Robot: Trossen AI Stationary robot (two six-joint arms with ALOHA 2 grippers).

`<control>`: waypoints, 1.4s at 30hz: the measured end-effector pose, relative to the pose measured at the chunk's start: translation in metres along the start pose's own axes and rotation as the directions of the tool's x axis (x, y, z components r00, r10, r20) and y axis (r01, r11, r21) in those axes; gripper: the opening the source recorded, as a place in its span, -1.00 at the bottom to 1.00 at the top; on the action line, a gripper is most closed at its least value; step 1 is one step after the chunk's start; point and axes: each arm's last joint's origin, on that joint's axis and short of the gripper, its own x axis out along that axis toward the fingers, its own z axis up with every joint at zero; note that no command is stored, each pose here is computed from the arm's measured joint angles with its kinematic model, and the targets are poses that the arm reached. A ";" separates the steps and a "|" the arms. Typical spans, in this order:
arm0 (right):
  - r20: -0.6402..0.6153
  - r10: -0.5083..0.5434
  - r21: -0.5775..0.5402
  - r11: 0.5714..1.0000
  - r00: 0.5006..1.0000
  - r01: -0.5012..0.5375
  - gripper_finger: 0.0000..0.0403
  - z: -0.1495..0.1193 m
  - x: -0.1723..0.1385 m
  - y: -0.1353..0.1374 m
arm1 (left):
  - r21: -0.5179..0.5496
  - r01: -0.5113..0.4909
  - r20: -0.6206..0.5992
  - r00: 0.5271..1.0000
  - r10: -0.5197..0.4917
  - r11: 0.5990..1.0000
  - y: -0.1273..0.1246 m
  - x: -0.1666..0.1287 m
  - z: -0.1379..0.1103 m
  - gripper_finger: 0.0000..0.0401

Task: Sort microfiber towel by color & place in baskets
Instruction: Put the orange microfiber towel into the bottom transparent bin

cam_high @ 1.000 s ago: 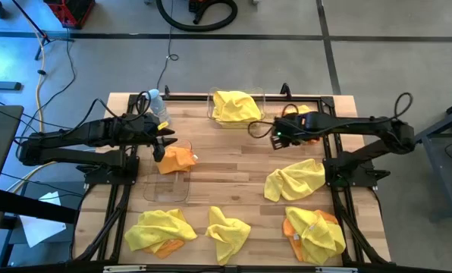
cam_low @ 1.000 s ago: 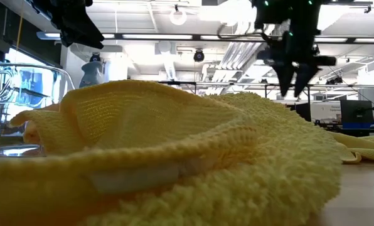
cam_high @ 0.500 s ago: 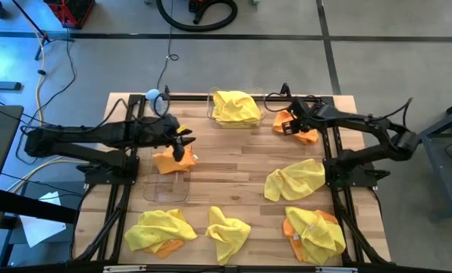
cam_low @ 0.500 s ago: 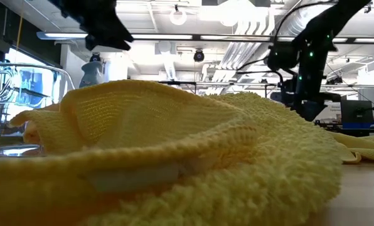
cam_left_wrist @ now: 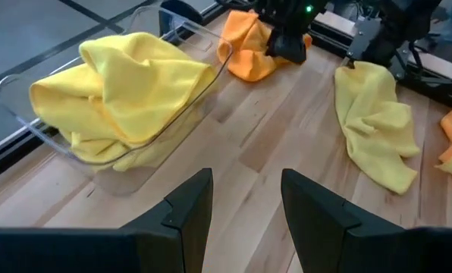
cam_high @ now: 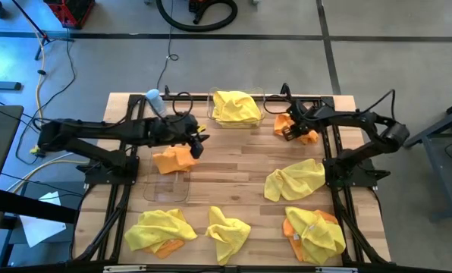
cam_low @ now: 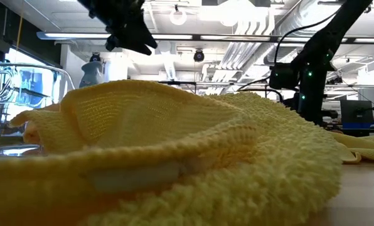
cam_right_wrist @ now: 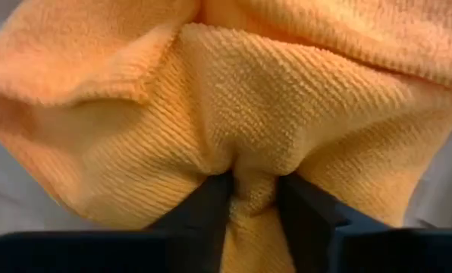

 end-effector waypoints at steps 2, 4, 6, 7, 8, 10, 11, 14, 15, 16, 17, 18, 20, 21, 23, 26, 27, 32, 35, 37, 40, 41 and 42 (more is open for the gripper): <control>-0.005 0.038 -0.038 0.999 0.999 -0.038 -0.74 -0.003 -0.004 0.001 | -0.004 0.009 0.013 1.000 -0.009 1.000 -0.003 0.005 0.002 -0.27; -0.037 0.112 -0.063 0.991 0.993 -0.114 -0.92 -0.010 -0.013 0.004 | -0.007 0.025 0.035 0.999 -0.025 1.000 -0.008 0.010 0.003 -0.27; -0.051 0.210 -0.063 0.975 0.976 -0.213 -0.92 -0.016 -0.025 0.005 | 0.002 0.041 0.053 0.998 -0.041 0.999 -0.012 0.014 0.004 -0.27; -0.064 0.250 -0.055 0.966 0.966 -0.254 -0.90 -0.020 -0.032 0.005 | 0.006 0.050 0.062 0.997 -0.050 0.999 -0.014 0.015 0.004 -0.27; -0.051 0.295 -0.051 0.953 0.954 -0.297 -0.89 -0.023 -0.040 0.005 | 0.008 0.057 0.066 0.996 -0.057 0.998 -0.016 0.016 0.004 -0.27; -0.008 0.390 -0.093 0.917 0.921 -0.389 -0.93 -0.025 -0.058 0.007 | 0.007 0.071 0.084 0.994 -0.072 0.997 -0.020 0.017 0.004 -0.27; 0.004 0.429 -0.122 0.897 0.903 -0.425 -0.96 -0.028 -0.067 0.009 | 0.008 0.079 0.091 0.993 -0.079 0.997 -0.022 0.018 0.004 -0.27; 0.073 0.535 -0.224 0.831 0.841 -0.509 -0.97 -0.034 -0.096 0.016 | 0.029 0.094 0.129 0.987 -0.097 0.995 -0.028 0.022 0.006 -0.27; 0.106 0.564 -0.256 0.811 0.819 -0.526 -0.97 -0.035 -0.107 0.019 | 0.034 0.106 0.157 0.982 -0.110 0.994 -0.031 0.025 0.008 -0.27; 0.134 0.589 -0.288 0.793 0.797 -0.538 -0.97 -0.036 -0.117 0.021 | 0.038 0.114 0.177 0.977 -0.119 0.993 -0.033 0.027 0.009 -0.27; 0.156 0.607 -0.319 0.778 0.779 -0.542 -0.98 -0.037 -0.126 0.024 | 0.046 0.120 0.192 0.973 -0.127 0.992 -0.036 0.031 0.009 -0.27; 0.179 0.628 -0.359 0.759 0.757 -0.544 -0.98 -0.038 -0.134 0.027 | 0.053 0.124 0.204 0.970 -0.132 0.991 -0.039 0.035 0.010 -0.27; 0.226 0.669 -0.434 0.720 0.708 -0.542 -0.98 -0.038 -0.149 0.034 | 0.067 0.123 0.211 0.968 -0.134 0.990 -0.046 0.044 0.017 -0.27; 0.243 0.686 -0.465 0.703 0.685 -0.539 -0.99 -0.038 -0.155 0.038 | 0.073 0.121 0.209 0.969 -0.134 0.990 -0.049 0.048 0.021 -0.27; 0.267 0.708 -0.511 0.679 0.653 -0.527 -0.99 -0.038 -0.165 0.045 | 0.099 0.117 0.218 0.966 -0.137 0.988 -0.058 0.058 0.033 -0.27; 0.292 0.727 -0.568 0.655 0.622 -0.498 -0.99 -0.039 -0.175 0.054 | 0.178 0.100 0.229 0.963 -0.140 0.979 -0.072 0.071 0.050 -0.27; 0.301 0.730 -0.582 0.650 0.613 -0.488 -0.99 -0.039 -0.178 0.056 | 0.208 0.092 0.233 0.962 -0.140 0.974 -0.076 0.075 0.057 -0.27; 0.415 0.705 -0.643 0.675 0.575 -0.362 -1.00 -0.042 -0.189 0.066 | 0.211 0.068 0.224 0.968 -0.116 0.975 -0.090 0.095 0.078 -0.27; 0.470 0.691 -0.665 0.686 0.550 -0.294 -1.00 -0.043 -0.194 0.070 | 0.151 0.071 0.231 0.967 -0.105 0.986 -0.093 0.105 0.086 -0.27; 0.504 0.678 -0.670 0.698 0.534 -0.253 -1.00 -0.045 -0.196 0.073 | 0.127 0.075 0.239 0.965 -0.104 0.989 -0.094 0.109 0.090 -0.27; 0.525 0.685 -0.698 0.686 0.505 -0.204 -1.00 -0.047 -0.200 0.076 | 0.113 0.096 0.234 0.965 -0.121 0.989 -0.096 0.114 0.091 -0.27; 0.532 0.686 -0.704 0.684 0.495 -0.191 -1.00 -0.047 -0.202 0.077 | 0.104 0.098 0.228 0.966 -0.119 0.990 -0.097 0.116 0.089 -0.27; 0.540 0.688 -0.706 0.684 0.486 -0.183 -1.00 -0.048 -0.203 0.078 | 0.090 0.098 0.222 0.968 -0.116 0.991 -0.097 0.118 0.088 -0.27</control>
